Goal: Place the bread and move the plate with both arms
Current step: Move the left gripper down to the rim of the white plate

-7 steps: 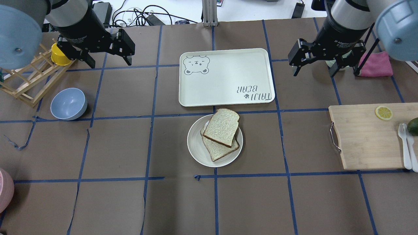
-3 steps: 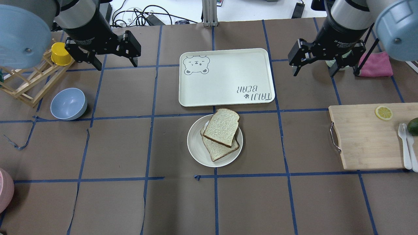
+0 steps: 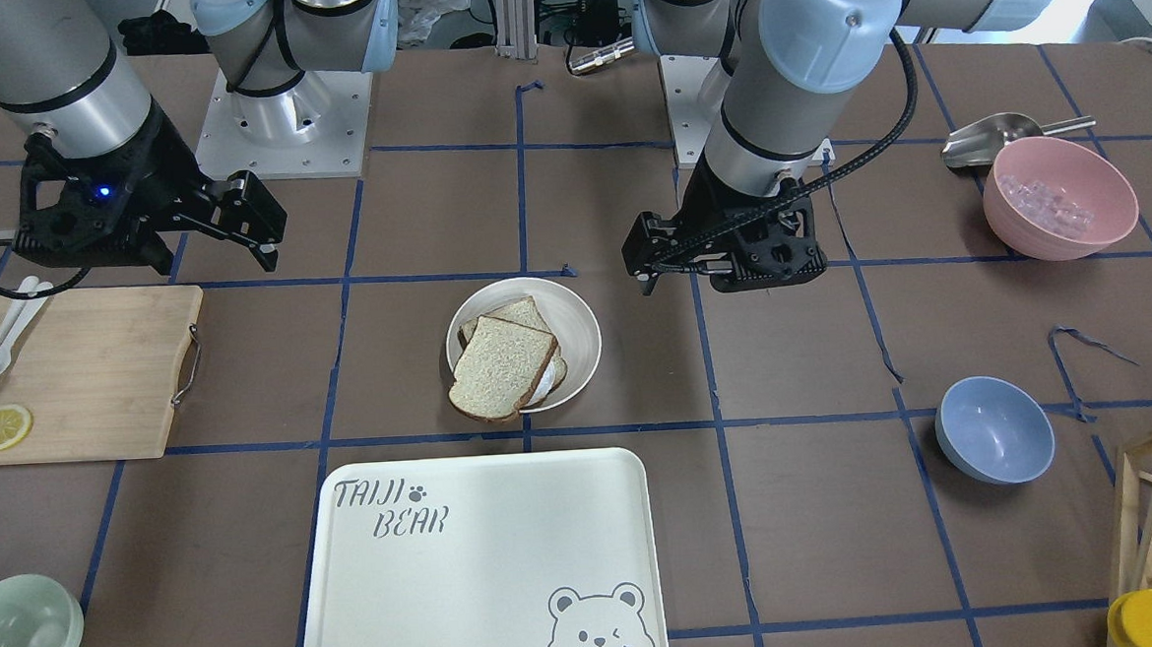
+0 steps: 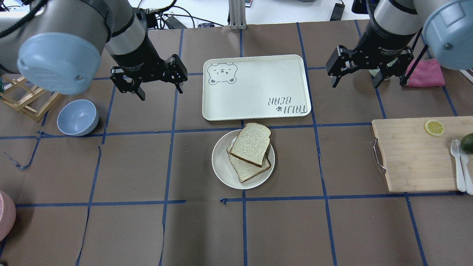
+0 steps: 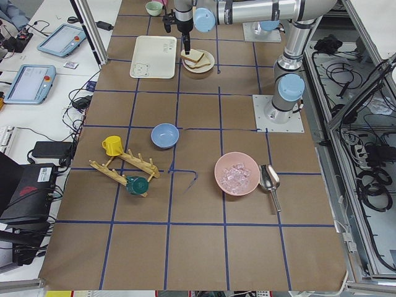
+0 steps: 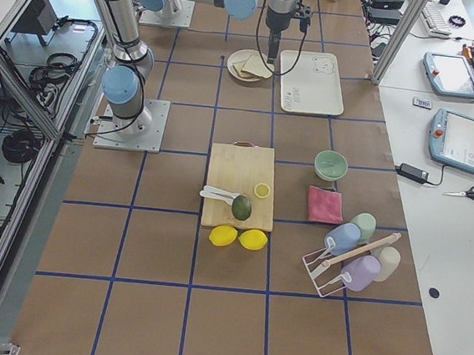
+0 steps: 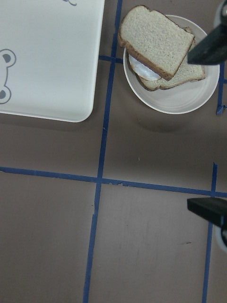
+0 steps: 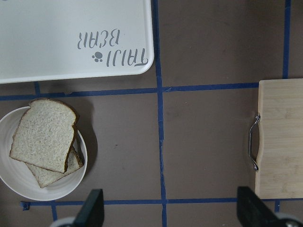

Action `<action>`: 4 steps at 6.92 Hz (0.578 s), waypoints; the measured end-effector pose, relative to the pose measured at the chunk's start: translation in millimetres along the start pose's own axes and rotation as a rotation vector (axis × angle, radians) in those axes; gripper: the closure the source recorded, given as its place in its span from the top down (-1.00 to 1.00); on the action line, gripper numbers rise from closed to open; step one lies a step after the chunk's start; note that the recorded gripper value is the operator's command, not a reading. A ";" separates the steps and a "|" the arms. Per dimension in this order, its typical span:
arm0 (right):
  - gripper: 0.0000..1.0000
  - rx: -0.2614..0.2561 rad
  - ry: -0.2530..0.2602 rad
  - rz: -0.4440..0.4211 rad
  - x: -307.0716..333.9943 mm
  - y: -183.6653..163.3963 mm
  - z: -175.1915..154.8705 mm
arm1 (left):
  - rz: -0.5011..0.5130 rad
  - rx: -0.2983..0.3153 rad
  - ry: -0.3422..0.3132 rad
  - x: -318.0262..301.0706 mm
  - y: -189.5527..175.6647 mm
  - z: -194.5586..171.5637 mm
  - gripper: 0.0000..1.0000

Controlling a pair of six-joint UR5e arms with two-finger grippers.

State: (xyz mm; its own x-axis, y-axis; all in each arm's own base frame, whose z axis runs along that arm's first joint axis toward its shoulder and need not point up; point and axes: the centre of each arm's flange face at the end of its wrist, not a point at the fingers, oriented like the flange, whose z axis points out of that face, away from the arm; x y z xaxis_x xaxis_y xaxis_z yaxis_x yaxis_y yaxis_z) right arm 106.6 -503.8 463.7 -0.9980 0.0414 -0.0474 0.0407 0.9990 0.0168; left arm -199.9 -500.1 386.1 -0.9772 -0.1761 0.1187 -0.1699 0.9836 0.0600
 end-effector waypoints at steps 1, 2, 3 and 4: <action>1.00 0.001 0.000 -0.001 0.2 0.2 2.3 | -0.032 -0.018 0.040 1.2 11.5 32.2 0.94; 1.00 0.002 0.001 -0.005 0.5 0.1 3.5 | -0.041 -0.023 0.058 3.6 24.6 60.9 0.94; 1.00 0.004 0.001 -0.009 0.5 0.1 3.6 | -0.044 -0.013 0.068 8.2 39.0 87.4 0.94; 1.00 0.006 0.002 -0.010 0.7 -0.1 3.6 | -0.048 -0.004 0.072 11.1 52.4 111.3 0.89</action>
State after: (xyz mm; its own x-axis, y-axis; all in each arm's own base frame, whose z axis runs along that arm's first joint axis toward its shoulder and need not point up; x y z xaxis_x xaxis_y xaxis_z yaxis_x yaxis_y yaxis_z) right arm 106.1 -503.8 460.1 -0.9985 0.0312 -0.0460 0.0308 0.9995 0.0107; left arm -233.8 -446.3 280.2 -0.9563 -0.2250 0.1866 -0.2153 0.9739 0.0713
